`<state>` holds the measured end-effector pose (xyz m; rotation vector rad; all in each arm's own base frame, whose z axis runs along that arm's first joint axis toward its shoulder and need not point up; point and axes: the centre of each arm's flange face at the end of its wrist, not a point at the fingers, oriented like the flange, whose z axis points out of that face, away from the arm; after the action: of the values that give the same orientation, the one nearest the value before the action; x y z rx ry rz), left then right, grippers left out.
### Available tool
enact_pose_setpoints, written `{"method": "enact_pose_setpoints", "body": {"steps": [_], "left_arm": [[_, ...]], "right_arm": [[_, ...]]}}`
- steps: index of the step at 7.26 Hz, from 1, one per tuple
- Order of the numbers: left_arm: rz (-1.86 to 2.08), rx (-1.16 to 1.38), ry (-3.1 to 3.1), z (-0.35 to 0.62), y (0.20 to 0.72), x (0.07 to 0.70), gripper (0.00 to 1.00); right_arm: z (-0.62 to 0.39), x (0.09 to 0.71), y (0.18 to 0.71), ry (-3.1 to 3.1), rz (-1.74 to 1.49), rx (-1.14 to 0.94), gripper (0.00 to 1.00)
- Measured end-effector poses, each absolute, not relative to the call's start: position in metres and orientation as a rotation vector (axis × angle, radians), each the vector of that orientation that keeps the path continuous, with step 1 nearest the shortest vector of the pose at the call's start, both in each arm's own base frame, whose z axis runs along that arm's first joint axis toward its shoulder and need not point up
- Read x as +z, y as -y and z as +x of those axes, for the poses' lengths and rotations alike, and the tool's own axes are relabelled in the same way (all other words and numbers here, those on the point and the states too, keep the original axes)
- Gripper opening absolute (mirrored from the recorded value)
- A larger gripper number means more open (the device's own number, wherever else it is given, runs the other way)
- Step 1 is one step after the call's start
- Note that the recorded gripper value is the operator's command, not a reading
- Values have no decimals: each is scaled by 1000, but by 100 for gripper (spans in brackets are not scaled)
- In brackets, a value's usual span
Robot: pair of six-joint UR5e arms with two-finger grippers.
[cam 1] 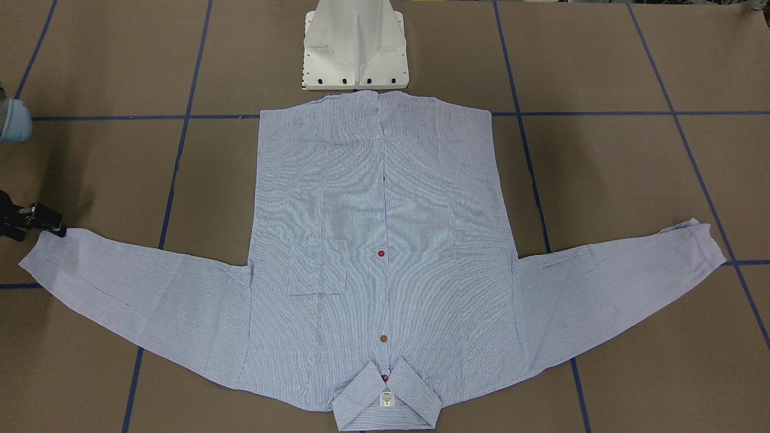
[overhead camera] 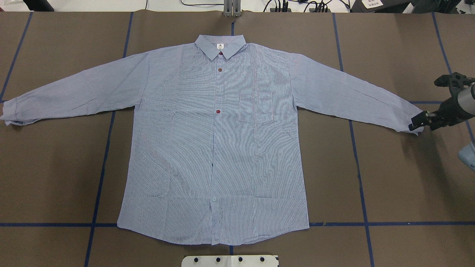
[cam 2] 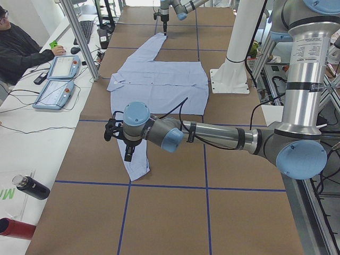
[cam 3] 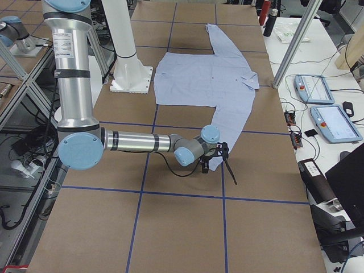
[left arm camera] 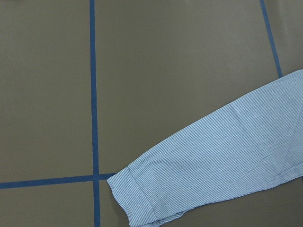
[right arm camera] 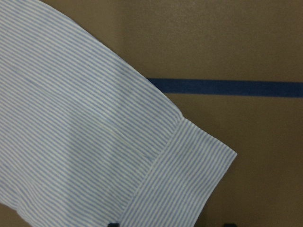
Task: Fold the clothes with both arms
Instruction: 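Grasp the sleeve cuff nearest the right gripper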
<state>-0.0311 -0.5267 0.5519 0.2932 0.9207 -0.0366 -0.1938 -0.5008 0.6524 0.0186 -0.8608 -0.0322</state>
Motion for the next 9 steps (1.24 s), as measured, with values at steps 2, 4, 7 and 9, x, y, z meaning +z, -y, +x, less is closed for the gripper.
{"method": "enact_pose_setpoints", "body": {"steps": [2, 4, 7, 9], "left_arm": [[294, -38, -918, -31, 527, 552, 99], [293, -39, -916, -31, 527, 553, 99], [291, -43, -916, -31, 527, 553, 99], [290, -45, -916, -31, 527, 553, 99]], "right_arm": [[-197, 650, 502, 863, 20, -38, 57], [-199, 647, 504, 866, 24, -41, 35], [-200, 645, 505, 867, 26, -44, 8], [-200, 643, 505, 868, 29, -45, 0]]}}
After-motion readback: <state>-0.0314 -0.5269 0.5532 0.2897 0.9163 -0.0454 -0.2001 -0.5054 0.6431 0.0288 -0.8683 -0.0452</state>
